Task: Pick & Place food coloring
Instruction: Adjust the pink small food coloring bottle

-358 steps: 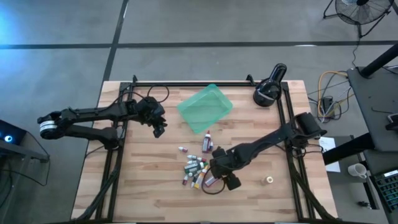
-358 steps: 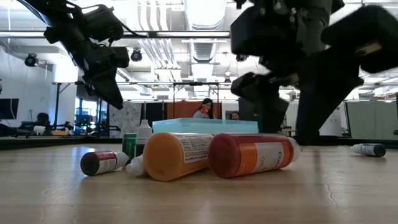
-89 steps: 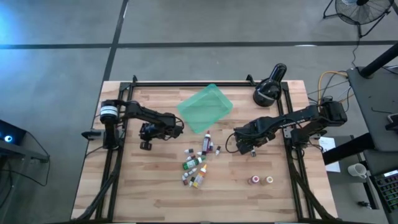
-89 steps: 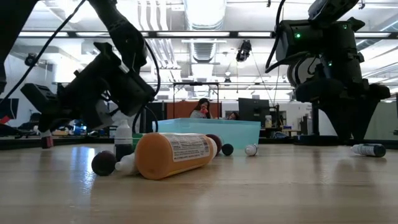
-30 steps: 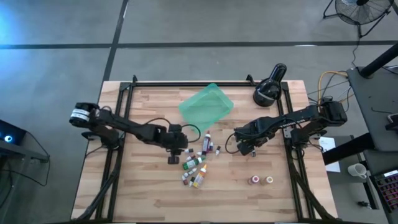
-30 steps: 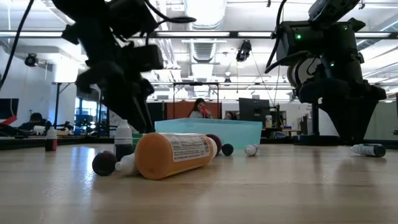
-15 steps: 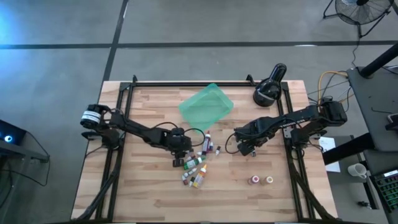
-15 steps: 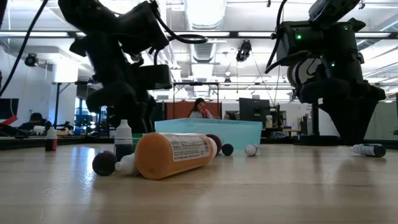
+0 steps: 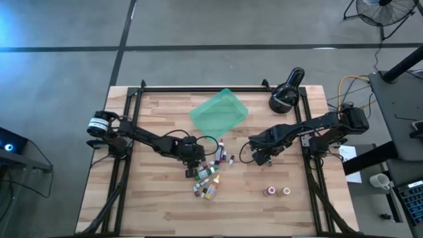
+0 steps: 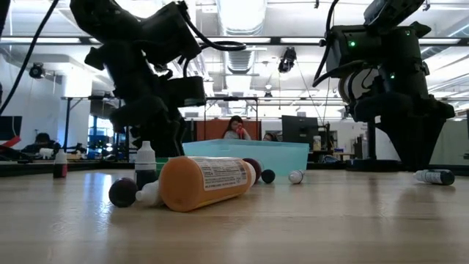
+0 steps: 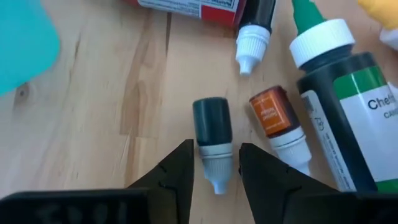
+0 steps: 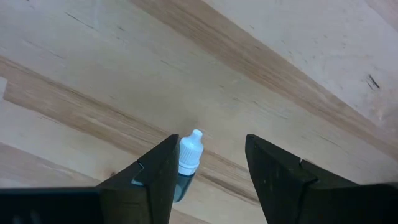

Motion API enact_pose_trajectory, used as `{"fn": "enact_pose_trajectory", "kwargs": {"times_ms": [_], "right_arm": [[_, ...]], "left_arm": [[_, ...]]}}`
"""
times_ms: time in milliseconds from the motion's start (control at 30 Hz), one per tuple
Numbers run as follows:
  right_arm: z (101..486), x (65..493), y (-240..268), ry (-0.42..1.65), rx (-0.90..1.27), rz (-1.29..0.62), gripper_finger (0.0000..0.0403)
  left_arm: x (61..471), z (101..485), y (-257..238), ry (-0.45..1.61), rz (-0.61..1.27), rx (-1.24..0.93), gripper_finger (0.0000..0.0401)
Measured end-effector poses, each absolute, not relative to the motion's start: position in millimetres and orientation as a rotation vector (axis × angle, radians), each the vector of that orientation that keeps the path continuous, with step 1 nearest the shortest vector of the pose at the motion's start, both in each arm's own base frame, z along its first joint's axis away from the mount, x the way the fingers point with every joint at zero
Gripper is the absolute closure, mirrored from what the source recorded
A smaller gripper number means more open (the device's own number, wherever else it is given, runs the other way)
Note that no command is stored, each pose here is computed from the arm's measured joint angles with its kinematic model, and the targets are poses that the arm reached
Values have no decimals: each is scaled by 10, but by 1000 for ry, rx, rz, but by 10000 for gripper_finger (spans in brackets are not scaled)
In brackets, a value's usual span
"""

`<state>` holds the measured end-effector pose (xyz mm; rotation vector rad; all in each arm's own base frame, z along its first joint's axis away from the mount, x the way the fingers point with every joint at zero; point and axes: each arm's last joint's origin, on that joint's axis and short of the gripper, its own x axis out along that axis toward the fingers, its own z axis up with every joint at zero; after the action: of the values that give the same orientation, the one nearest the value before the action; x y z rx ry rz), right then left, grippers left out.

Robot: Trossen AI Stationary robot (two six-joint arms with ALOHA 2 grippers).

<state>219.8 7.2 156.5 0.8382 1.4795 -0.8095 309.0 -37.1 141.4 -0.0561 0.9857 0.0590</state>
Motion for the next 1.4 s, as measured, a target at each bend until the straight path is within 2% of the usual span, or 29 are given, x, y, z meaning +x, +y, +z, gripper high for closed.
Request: {"fn": "enact_pose_trajectory", "kwargs": {"times_ms": [233,400,633,767,1033,1400], "right_arm": [[1565,2198,71,1478,835,-812,225],[1565,2198,64,1467,819,-825,225],[1564,2198,59,1455,806,-840,225],[1561,2196,42,1415,791,-900,225],[1561,2198,39,1392,804,-933,225],[1562,2198,34,1382,789,-943,225]], "left_arm": [[3047,1414,-366,1029,58,-54,373],[2995,1459,-354,1099,49,-34,375],[2860,2003,-150,1524,6,99,373],[2776,2180,35,1800,-20,59,372],[2747,1860,77,2120,-109,-100,370],[2827,1472,-107,2318,-62,-101,370]]}}
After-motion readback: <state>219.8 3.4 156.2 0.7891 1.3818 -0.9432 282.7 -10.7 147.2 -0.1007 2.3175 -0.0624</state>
